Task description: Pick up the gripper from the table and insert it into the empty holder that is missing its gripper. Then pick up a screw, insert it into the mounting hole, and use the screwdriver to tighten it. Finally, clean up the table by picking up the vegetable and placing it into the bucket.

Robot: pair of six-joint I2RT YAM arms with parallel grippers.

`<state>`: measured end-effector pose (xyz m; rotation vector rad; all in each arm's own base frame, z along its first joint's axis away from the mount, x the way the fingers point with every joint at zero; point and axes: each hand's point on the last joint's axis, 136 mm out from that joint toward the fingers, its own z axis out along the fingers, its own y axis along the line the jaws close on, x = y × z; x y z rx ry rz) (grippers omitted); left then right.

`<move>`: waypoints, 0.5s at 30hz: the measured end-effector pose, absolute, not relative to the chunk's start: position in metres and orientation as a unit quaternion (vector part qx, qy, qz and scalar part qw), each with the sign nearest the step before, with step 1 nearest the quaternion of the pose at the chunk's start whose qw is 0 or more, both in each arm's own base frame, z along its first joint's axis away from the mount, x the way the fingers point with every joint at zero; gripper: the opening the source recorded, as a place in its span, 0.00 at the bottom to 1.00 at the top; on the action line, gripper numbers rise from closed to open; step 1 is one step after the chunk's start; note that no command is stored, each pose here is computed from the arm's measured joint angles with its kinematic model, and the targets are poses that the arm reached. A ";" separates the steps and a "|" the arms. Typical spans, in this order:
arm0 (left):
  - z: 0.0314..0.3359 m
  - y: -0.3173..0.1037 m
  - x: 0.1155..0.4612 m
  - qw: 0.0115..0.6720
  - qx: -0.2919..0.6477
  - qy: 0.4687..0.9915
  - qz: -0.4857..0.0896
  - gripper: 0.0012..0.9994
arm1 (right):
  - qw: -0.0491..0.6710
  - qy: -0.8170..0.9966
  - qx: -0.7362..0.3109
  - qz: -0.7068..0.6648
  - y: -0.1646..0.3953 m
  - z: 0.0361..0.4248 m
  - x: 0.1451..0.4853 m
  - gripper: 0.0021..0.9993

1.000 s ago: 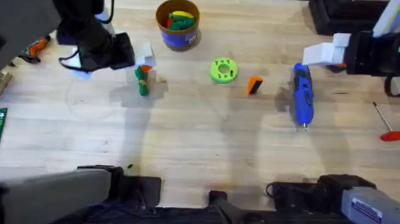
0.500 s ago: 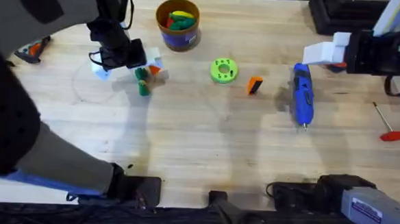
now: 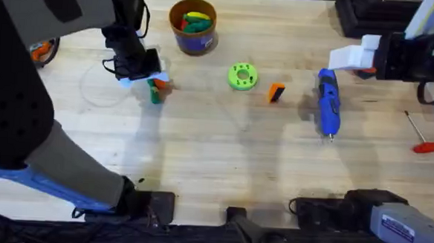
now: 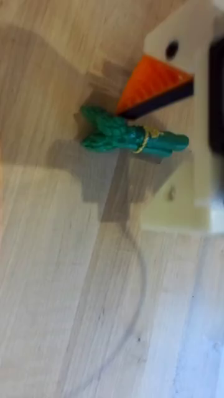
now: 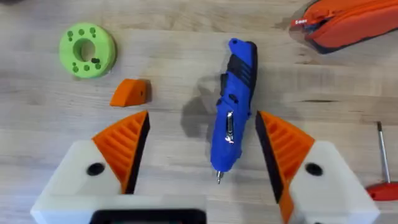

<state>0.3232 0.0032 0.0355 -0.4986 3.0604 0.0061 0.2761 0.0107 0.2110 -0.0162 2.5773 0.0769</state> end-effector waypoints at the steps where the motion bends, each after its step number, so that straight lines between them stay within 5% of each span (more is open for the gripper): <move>1: 0.036 0.003 0.323 0.020 -0.159 0.987 0.001 0.31 | 0.278 0.960 -0.006 0.029 0.011 0.211 0.276 0.98; 3: 0.036 0.002 0.323 0.020 -0.157 0.987 -0.002 0.01 | 0.278 0.960 -0.006 0.029 0.011 0.211 0.276 0.98; 15: 0.035 0.001 0.323 0.019 -0.157 0.987 -0.003 0.00 | 0.278 0.960 -0.006 0.029 0.011 0.211 0.276 0.98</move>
